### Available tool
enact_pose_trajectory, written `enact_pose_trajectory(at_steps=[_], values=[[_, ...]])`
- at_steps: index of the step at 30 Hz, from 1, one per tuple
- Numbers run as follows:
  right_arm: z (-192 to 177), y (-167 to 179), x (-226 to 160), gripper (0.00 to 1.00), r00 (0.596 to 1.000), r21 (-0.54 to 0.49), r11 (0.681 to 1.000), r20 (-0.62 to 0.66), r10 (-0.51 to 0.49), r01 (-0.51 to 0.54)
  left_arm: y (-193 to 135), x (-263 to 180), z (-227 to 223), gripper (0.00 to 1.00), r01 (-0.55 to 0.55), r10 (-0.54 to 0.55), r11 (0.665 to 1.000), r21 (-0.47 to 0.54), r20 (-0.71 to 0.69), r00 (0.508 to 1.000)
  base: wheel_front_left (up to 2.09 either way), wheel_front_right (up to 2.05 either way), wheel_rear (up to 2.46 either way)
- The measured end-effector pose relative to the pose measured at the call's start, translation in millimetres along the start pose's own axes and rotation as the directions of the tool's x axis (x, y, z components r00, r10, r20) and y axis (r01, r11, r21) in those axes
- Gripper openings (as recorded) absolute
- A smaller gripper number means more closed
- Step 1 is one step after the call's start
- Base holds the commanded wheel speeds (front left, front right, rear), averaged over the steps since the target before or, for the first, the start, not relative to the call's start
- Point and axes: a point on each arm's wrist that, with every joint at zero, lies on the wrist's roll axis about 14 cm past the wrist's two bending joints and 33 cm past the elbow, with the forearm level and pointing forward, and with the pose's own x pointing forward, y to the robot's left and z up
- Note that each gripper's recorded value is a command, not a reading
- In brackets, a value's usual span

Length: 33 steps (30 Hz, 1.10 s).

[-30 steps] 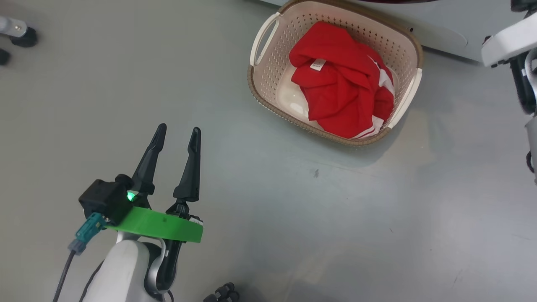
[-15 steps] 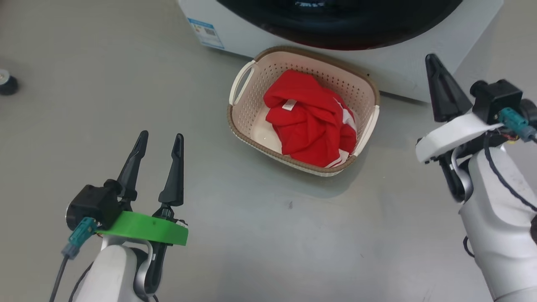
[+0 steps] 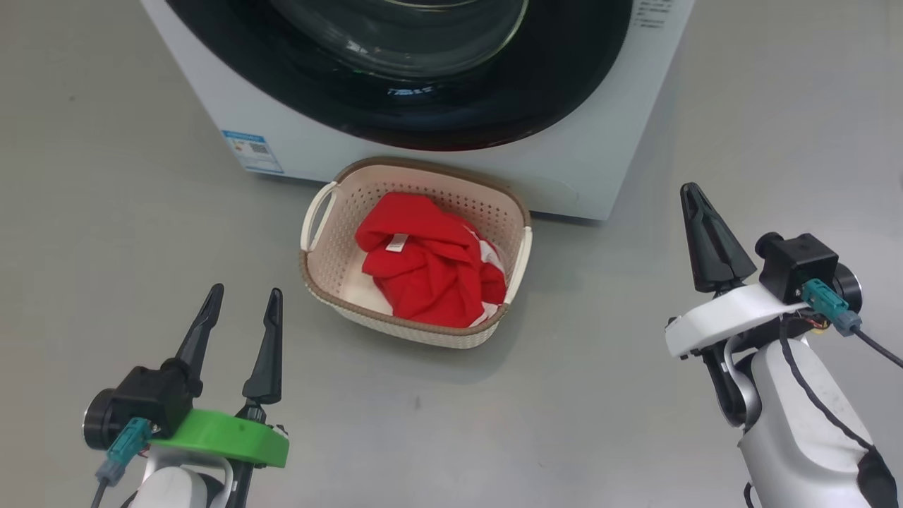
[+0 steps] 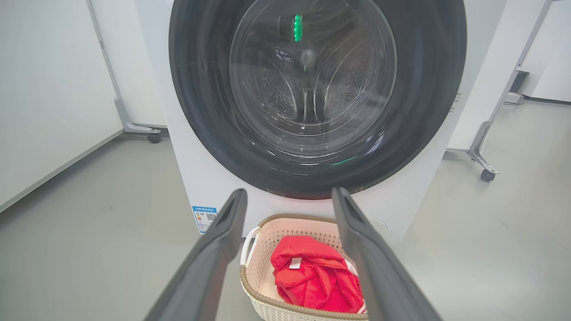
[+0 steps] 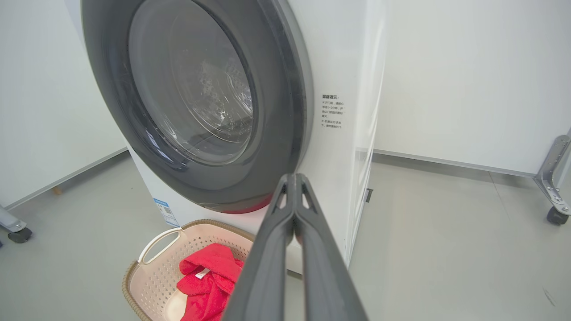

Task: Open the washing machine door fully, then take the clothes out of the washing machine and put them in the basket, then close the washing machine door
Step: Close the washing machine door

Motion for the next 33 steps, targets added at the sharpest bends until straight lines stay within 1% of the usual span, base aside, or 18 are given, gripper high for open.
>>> enact_pose_trajectory(at_steps=[6, 9, 10, 11, 12, 14, 21, 26, 33], values=[[14, -27, -38, 0.00, 0.993, -0.016, 0.994, 0.028, -0.112, 0.112, -24, 7, 6, 1.00, 0.079, -0.079, 0.997, 0.010, 0.026, 0.997, 0.00, 0.00, 0.00], [25, -42, -56, 0.00, 0.983, -0.025, 0.984, 0.054, -0.176, 0.178, -37, 9, 8, 1.00, 0.117, -0.118, 0.993, 0.014, 0.033, 0.993, 0.00, 0.00, 0.00], [28, -48, -62, 0.11, 0.977, -0.027, 0.978, 0.064, -0.203, 0.205, -40, 9, 8, 1.00, 0.128, -0.129, 0.992, 0.018, 0.034, 0.991, 0.00, 0.00, 0.00], [31, -53, -68, 0.98, 0.972, -0.029, 0.973, 0.072, -0.225, 0.227, -43, 9, 9, 1.00, 0.137, -0.138, 0.990, 0.019, 0.036, 0.990, 0.00, 0.00, 0.00], [33, -58, -73, 1.00, 0.966, -0.030, 0.968, 0.079, -0.246, 0.249, -46, 8, 10, 1.00, 0.144, -0.144, 0.989, 0.021, 0.038, 0.989, 0.00, 0.00, 0.00], [37, -64, -84, 1.00, 0.956, -0.029, 0.959, 0.090, -0.280, 0.284, -48, 8, 11, 1.00, 0.152, -0.153, 0.988, 0.021, 0.042, 0.987, 0.00, 0.00, 0.00], [42, -76, -113, 1.00, 0.931, -0.021, 0.936, 0.108, -0.348, 0.353, -61, 6, 12, 1.00, 0.190, -0.191, 0.981, 0.022, 0.049, 0.980, 0.00, 0.00, 0.00], [41, -79, -124, 1.00, 0.922, -0.019, 0.926, 0.107, -0.372, 0.376, -65, 7, 14, 1.00, 0.201, -0.202, 0.979, 0.029, 0.054, 0.978, 0.00, 0.00, 0.00], [42, -78, -129, 1.00, 0.919, -0.012, 0.924, 0.112, -0.378, 0.382, -66, 8, 15, 1.00, 0.203, -0.205, 0.978, 0.040, 0.059, 0.977, 0.00, 0.00, 0.00]])
